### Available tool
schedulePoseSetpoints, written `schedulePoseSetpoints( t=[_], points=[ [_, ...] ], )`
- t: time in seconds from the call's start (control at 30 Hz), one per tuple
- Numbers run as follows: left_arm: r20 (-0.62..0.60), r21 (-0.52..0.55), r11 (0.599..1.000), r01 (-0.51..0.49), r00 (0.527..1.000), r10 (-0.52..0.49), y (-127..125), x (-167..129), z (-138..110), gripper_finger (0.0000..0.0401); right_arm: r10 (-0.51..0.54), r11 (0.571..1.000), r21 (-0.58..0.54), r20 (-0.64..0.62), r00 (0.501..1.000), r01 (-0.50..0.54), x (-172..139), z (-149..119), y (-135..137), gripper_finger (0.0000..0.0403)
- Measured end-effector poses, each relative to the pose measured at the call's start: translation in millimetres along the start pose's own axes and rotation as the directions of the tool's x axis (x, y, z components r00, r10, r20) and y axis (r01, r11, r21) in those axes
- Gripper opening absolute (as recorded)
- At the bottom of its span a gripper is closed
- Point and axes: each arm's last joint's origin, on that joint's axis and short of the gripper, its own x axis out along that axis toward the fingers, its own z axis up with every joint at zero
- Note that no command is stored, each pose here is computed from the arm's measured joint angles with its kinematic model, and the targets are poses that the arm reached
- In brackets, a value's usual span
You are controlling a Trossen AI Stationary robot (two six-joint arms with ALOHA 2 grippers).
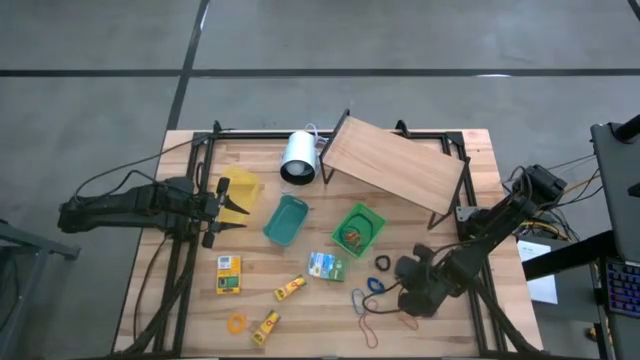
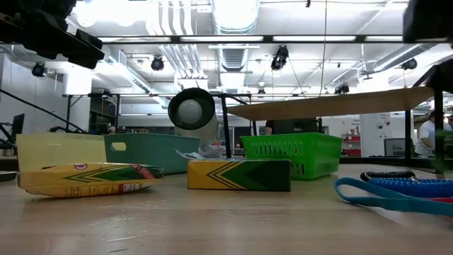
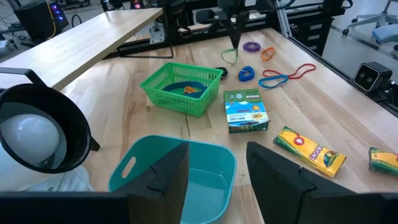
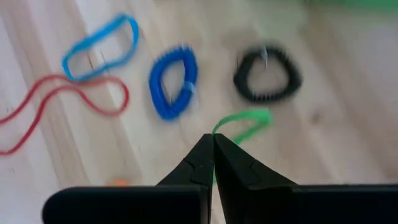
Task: Pick & Place Office Desk Supplies
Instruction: Put the green rubber band into the green bin
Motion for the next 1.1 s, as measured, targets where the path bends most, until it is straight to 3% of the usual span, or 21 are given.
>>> schedulePoseSetpoints(
  t=[0.2,0.37,0.6,0.8,1.0,1.1],
  points=[
    [0.0,0.0,1.0,0.0,1.0,0.0,0,0,0,0.0164,-0.085,0.979,-0.16,0.261,0.962,0.13,-6,12,3,0.0008],
    [0.0,0.0,1.0,0.0,1.0,0.0,0,0,0,0.0164,-0.174,0.945,-0.158,0.5,0.848,0.286,-12,22,4,0.0008],
    [0.0,0.0,1.0,0.0,1.0,0.0,0,0,0,0.0164,-0.247,0.885,-0.129,0.686,0.685,0.448,-14,44,8,0.0008],
    [0.0,0.0,1.0,0.0,1.0,0.0,0,0,0,0.0164,-0.288,0.866,-0.105,0.693,0.661,0.489,-3,65,2,0.0008],
    [0.0,0.0,1.0,0.0,1.0,0.0,0,0,0,0.0164,-0.277,0.889,-0.139,0.595,0.754,0.436,23,79,-6,0.0008],
    [0.0,0.0,1.0,0.0,1.0,0.0,0,0,0,0.0164,-0.295,0.88,-0.156,0.559,0.775,0.448,38,80,-10,0.0008]
  ],
)
